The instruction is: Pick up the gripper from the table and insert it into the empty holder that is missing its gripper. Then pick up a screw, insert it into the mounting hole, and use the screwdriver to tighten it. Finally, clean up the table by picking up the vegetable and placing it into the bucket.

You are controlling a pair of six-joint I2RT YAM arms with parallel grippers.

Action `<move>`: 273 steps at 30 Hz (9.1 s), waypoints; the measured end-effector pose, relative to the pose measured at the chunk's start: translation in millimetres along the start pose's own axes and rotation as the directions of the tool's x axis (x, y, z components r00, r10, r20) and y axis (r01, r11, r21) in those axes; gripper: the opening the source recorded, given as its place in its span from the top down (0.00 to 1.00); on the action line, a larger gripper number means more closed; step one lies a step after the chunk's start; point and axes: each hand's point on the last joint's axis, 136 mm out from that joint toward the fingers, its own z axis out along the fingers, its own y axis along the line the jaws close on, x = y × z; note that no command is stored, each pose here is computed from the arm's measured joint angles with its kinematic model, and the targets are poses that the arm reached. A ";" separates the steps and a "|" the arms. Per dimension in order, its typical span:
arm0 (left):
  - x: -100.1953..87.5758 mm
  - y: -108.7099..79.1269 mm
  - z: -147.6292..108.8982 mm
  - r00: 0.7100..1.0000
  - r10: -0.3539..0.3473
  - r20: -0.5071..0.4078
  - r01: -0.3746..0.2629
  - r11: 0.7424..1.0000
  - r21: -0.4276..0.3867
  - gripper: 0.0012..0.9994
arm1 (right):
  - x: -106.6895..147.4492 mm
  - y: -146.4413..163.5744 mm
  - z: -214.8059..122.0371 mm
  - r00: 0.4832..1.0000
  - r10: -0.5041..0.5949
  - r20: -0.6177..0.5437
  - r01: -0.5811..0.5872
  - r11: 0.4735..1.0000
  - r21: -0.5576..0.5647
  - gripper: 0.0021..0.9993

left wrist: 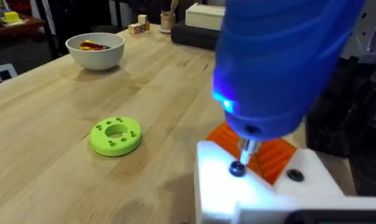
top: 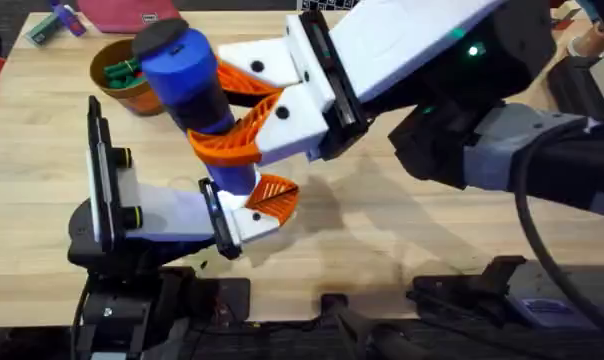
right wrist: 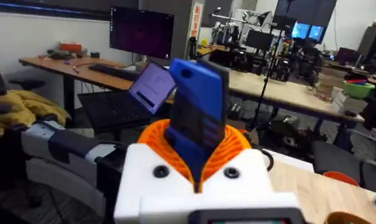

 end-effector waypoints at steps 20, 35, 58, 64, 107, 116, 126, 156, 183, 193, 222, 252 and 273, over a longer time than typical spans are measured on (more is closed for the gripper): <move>0.0 0.0 0.0 1.000 0.000 0.000 0.000 1.000 0.000 0.99 | 6.6 -1.8 -0.1 1.000 0.011 -0.019 -0.011 1.000 0.006 0.98; 0.0 0.0 0.0 1.000 0.000 0.000 0.000 1.000 0.000 0.99 | 12.1 -4.7 0.1 0.999 0.018 -0.027 -0.018 1.000 0.015 0.98; 0.0 0.0 0.0 1.000 0.000 0.000 0.000 1.000 0.000 0.99 | -23.9 0.4 1.8 0.997 -0.076 0.020 0.076 0.997 -0.005 0.98; 0.0 0.1 0.0 1.000 0.000 0.000 0.000 1.000 0.000 0.99 | -26.2 -19.9 -11.5 0.999 -0.044 -0.019 0.045 0.998 0.046 0.98; -0.1 1.3 0.0 1.000 0.001 0.000 -0.001 1.000 -0.008 0.99 | 208.4 -55.9 -420.8 -0.122 0.537 -0.834 0.350 0.810 0.471 0.98; -0.1 1.3 0.0 1.000 0.001 0.000 -0.001 1.000 -0.008 0.99 | 246.9 -43.5 -416.1 -0.226 0.468 -0.854 0.250 0.875 0.414 0.91; -0.1 1.3 0.0 1.000 0.001 0.000 -0.001 1.000 -0.008 0.99 | 234.1 -75.1 -414.6 -0.233 0.485 -0.843 0.373 0.845 0.383 0.01; -4.4 45.7 -9.3 0.993 -0.120 0.003 0.116 0.950 -0.290 0.01 | 15.3 -54.9 -317.2 0.634 0.690 -0.350 0.418 0.075 0.905 0.01; -83.4 156.1 -65.8 0.829 -0.504 -0.243 0.109 0.572 -0.813 0.01 | -15.3 11.7 -310.0 0.749 0.662 -0.017 0.164 -0.161 0.973 0.00; -14.0 247.2 -52.9 0.507 -0.809 -0.297 0.101 0.398 -0.912 0.01 | -9.3 17.8 -311.5 0.727 0.687 -0.007 0.167 -0.167 0.972 0.01; 108.6 298.7 -38.1 0.247 -0.917 -0.313 0.052 0.335 -0.941 0.97 | -9.1 17.9 -311.6 0.726 0.687 -0.007 0.167 -0.167 0.972 0.01; -19.4 375.1 -158.4 0.521 -0.850 -0.083 0.032 0.117 -0.993 0.97 | -7.6 19.5 -312.0 0.720 0.694 -0.005 0.168 -0.168 0.971 0.01; -87.2 314.8 -152.6 0.576 -0.810 -0.108 0.042 0.161 -0.986 0.01 | -7.7 19.5 -312.0 0.720 0.694 -0.005 0.168 -0.168 0.971 0.01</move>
